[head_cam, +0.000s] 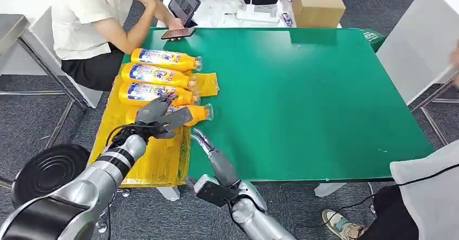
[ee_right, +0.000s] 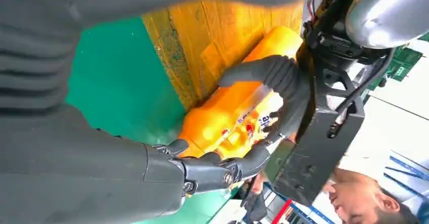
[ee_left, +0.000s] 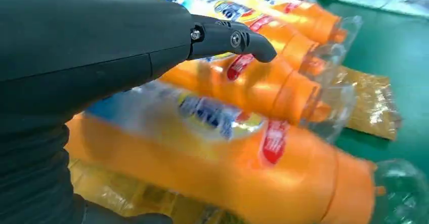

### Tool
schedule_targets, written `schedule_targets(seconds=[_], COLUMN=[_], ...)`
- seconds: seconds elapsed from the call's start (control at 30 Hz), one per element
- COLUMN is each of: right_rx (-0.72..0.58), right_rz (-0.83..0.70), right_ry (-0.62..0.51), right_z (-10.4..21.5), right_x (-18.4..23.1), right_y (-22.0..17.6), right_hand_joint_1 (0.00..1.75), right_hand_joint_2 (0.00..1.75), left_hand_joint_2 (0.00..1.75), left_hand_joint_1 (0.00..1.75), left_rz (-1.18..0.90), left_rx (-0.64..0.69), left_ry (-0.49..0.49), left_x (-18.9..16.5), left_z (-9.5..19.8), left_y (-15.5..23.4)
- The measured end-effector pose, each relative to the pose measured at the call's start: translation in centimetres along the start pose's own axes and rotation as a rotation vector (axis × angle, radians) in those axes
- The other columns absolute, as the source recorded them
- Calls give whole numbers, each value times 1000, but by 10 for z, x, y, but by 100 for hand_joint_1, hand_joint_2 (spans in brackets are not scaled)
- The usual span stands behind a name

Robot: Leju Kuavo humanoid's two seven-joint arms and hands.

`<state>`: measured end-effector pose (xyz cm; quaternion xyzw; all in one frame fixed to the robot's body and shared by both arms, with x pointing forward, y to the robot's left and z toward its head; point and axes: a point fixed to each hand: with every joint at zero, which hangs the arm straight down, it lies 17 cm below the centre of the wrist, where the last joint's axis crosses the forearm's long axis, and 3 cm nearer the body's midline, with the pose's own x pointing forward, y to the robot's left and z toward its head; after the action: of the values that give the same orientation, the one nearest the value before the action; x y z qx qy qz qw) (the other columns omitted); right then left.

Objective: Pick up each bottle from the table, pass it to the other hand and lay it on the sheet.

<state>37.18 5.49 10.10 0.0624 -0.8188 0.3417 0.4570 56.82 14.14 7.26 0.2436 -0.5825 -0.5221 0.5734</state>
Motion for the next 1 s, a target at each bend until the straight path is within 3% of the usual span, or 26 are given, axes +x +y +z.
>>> schedule_targets(seconds=[0.43,0.6,0.7,0.77,1.0], right_rx=[4,-34,-176,-271,-456], right_rz=[17,-15,-266,-312,-360], right_ry=[12,39,56,27,-93], right_z=[7,16,16,16,28], right_x=[-7,-13,-1,11,57], right_y=[-1,-7,-31,-55,-110], right_hand_joint_1=[0,0,0,0,0], right_hand_joint_2=[175,175,175,175,175], left_hand_joint_2=[175,175,175,175,175], left_hand_joint_1=[0,0,0,0,0], left_rz=[34,329,588,782,1117], left_rx=[193,270,262,251,226], left_ry=[-151,-302,-379,-424,-423], left_x=[20,49,66,77,85], left_z=[8,40,69,90,131], left_y=[53,65,49,40,9])
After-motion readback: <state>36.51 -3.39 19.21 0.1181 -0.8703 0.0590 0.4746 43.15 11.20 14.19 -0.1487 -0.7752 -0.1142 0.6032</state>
